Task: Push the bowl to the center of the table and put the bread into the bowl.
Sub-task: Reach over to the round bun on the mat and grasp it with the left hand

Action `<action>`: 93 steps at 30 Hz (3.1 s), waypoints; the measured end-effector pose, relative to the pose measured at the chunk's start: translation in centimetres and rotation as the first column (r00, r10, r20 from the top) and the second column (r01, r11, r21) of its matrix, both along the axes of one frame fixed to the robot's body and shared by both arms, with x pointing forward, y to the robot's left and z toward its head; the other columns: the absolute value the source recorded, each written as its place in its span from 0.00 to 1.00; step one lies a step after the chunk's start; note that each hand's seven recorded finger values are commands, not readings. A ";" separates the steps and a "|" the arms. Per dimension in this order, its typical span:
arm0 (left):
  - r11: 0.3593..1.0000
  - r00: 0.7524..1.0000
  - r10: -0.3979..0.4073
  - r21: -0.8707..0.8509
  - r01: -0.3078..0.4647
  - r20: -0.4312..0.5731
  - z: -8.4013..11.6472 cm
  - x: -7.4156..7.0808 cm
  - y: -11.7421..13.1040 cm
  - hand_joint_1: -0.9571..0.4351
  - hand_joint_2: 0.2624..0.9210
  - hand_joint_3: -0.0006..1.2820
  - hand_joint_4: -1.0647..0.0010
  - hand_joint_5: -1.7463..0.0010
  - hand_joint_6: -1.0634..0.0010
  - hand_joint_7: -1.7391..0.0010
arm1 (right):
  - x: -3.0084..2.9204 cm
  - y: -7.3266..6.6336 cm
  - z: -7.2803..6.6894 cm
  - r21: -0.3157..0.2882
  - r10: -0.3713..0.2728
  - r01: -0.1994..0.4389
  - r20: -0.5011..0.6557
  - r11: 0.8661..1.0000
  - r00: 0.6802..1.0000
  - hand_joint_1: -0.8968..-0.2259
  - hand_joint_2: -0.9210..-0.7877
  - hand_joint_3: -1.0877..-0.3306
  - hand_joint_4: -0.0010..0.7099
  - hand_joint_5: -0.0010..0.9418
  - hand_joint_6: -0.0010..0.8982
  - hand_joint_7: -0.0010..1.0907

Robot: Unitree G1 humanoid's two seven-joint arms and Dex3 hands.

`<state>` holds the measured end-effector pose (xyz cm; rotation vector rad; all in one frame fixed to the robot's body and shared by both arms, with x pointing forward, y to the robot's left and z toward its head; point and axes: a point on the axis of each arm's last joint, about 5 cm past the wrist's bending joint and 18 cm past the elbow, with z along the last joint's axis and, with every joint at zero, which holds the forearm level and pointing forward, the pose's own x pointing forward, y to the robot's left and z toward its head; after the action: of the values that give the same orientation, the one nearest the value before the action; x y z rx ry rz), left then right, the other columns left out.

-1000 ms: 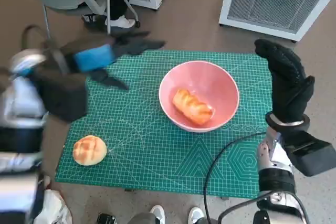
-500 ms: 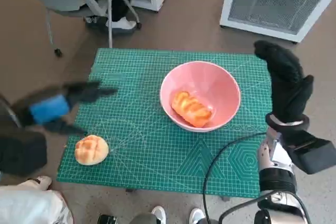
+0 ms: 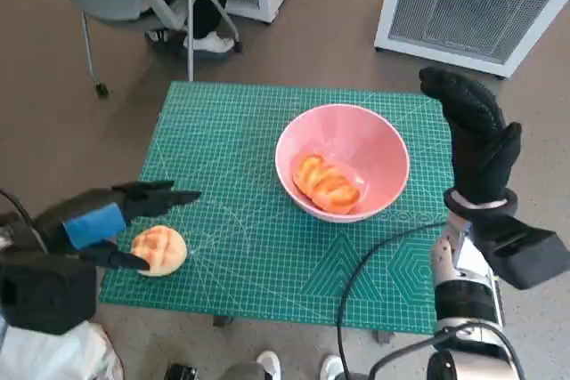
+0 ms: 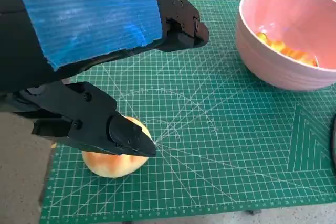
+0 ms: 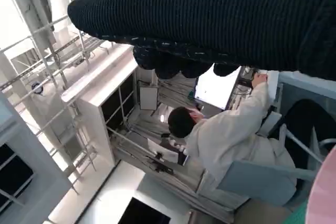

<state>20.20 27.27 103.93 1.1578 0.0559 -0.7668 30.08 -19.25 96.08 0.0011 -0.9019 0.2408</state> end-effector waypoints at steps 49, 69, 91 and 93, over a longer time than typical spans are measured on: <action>0.973 0.984 0.145 0.193 -0.124 -0.099 -4.0 1.2 0.3 0.69 1.00 0.05 0.40 0.27 0.35 0.42 | 0.15 -0.2 0.1 -0.001 0.025 -0.025 -0.022 1.000 0.999 0.42 0.00 0.46 0.54 0.00 0.29 0.21; 0.984 0.874 -0.079 -0.100 0.144 0.479 6.6 5.0 -4.0 0.69 0.98 0.04 0.39 0.34 0.28 0.38 | 0.77 0.0 0.5 0.007 0.028 -0.028 -0.029 1.000 0.999 0.43 0.00 0.46 0.55 0.00 0.30 0.20; 0.956 0.864 -0.210 -0.090 0.280 0.458 7.8 9.0 -6.9 0.69 1.00 0.03 0.38 0.38 0.33 0.32 | 0.30 -0.2 0.5 0.000 0.025 -0.025 0.003 1.000 1.000 0.43 0.00 0.46 0.54 0.00 0.31 0.19; 0.957 0.865 -0.207 -0.089 0.276 0.457 7.9 8.9 -6.7 0.68 0.84 0.06 0.60 0.58 0.56 0.51 | 0.29 -0.2 0.6 -0.001 0.024 -0.024 0.005 1.000 1.000 0.43 0.00 0.46 0.54 0.00 0.31 0.19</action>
<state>29.07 20.54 111.78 1.1813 -0.5342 -0.6953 30.37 -19.42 96.64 0.0109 -0.9071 0.2639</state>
